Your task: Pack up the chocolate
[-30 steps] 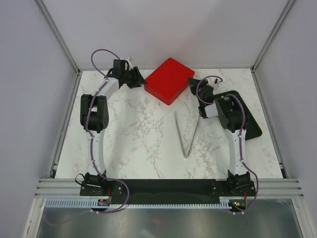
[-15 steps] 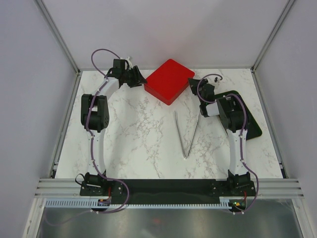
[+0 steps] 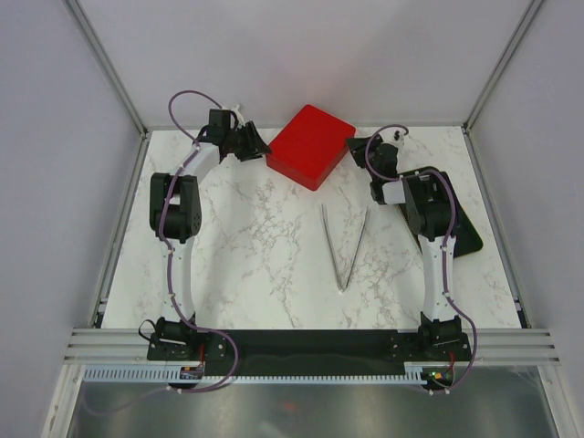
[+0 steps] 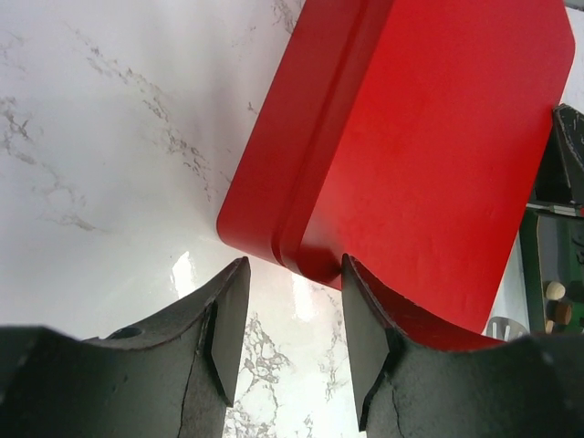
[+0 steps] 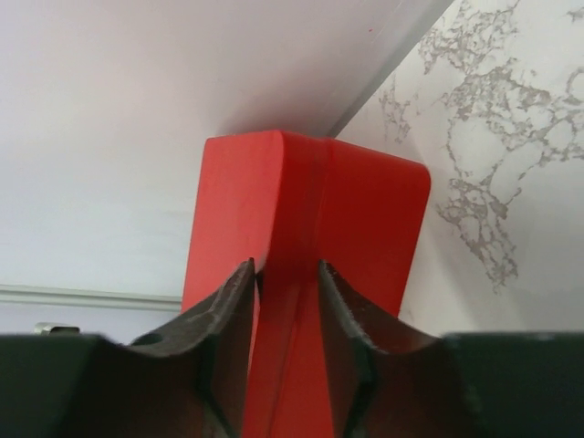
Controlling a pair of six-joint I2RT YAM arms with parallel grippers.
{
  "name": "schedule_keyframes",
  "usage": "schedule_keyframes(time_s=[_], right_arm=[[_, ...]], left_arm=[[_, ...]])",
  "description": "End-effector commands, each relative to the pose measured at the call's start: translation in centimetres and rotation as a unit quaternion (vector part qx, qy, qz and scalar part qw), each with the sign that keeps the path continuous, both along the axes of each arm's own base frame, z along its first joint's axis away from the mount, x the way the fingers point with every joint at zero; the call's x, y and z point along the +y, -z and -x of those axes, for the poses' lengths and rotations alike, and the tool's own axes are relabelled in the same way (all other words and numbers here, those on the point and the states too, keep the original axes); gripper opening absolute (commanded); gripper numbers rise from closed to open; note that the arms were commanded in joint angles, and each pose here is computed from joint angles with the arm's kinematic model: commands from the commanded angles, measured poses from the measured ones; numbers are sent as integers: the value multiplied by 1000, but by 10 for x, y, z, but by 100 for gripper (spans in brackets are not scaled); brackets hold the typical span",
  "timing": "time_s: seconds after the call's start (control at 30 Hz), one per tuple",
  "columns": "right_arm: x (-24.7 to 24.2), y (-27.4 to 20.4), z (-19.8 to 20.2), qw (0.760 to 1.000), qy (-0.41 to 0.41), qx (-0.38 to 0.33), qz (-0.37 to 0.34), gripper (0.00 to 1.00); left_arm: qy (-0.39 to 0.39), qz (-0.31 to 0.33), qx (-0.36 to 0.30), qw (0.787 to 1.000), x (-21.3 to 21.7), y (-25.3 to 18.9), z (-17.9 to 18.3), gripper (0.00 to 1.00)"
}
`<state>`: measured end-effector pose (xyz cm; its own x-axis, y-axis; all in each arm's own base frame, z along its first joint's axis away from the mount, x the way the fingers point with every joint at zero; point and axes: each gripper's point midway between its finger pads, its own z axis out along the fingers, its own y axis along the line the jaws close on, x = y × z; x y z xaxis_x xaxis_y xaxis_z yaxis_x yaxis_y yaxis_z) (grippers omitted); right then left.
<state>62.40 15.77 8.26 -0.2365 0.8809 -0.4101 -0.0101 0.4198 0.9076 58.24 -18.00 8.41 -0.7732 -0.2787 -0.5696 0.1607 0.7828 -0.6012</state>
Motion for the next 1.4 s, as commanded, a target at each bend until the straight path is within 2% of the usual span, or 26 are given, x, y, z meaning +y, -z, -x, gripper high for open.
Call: schedule_keyframes(time_s=[0.0,0.2,0.53,0.63,0.87,0.97,1.13,1.23,1.37], right_arm=[[-2,-3,-10,999,-3,0,34,43],[3,0,-18,999,-17,9,42,56],[-7,13,-26,997,9,43,65,53],[-8,18,-29,996,9,48,72,56],[-4,40,-25,996,2,68,53,42],[-6,53,-18,996,9,81,47,31],[-1,65,-13,995,2,92,32,20],[5,70,-10,994,0,99,36,16],[9,81,-5,993,5,117,33,6]], left_arm=[[-2,-4,12,1000,2,13,0,52],[-3,-2,17,1000,1,15,2,52],[4,5,16,1000,-3,16,1,52],[3,7,18,1000,-3,17,1,52],[7,17,24,1000,-10,21,1,52],[8,17,27,999,-11,23,2,52],[5,17,33,999,-11,27,4,51],[2,19,37,999,-12,28,5,51],[2,19,39,999,-12,29,6,51]])
